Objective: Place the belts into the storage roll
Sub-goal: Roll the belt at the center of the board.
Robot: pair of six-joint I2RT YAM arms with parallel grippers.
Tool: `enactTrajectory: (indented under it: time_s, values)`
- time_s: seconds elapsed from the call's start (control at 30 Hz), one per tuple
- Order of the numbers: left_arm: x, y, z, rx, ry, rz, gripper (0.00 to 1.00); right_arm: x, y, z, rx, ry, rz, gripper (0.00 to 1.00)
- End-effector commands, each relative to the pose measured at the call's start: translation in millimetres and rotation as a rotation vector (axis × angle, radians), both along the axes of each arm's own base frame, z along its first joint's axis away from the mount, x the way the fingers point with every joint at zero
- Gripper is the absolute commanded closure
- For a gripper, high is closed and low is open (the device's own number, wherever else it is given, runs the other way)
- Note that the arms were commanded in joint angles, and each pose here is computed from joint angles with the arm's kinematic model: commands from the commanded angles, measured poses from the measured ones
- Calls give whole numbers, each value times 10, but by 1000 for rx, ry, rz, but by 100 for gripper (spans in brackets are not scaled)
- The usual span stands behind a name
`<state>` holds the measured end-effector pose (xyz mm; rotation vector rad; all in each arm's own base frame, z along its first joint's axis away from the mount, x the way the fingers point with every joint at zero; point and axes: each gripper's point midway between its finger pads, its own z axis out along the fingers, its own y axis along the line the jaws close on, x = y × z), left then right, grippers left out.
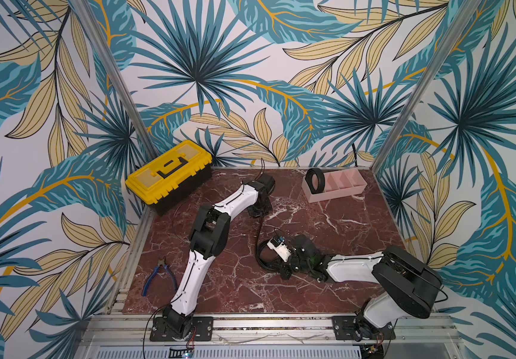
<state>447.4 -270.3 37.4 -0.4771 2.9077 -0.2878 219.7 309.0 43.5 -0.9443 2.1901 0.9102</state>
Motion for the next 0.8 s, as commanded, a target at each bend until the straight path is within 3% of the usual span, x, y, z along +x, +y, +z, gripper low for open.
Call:
enactTrajectory:
  time_s: [0.0,0.2,0.3,0.37,0.5,0.53,0.67,0.77]
  values:
    - [81,-158,195,-52,-49,-29,79,-308,-171,-407,-125,159,31,100]
    - [-59,-435,251,-118,-36,-180,71,-333,-159,-416,-129,168,51,100]
    - [-161,-460,319,-106,-44,-215,59,-314,-140,-398,-125,164,51,100]
    - [-194,-351,385,-65,-65,-195,46,-295,-130,-392,-121,165,42,100]
    - [-186,168,825,47,-180,-64,6,-288,-123,-416,-114,176,31,100]
    - [-197,287,933,52,-198,-37,1,-288,-126,-421,-112,177,27,100]
    - [-377,866,1241,59,-231,90,0,-299,-146,-420,-106,175,19,100]
    - [-582,1022,1210,42,-195,37,0,-311,-142,-413,-103,179,24,100]
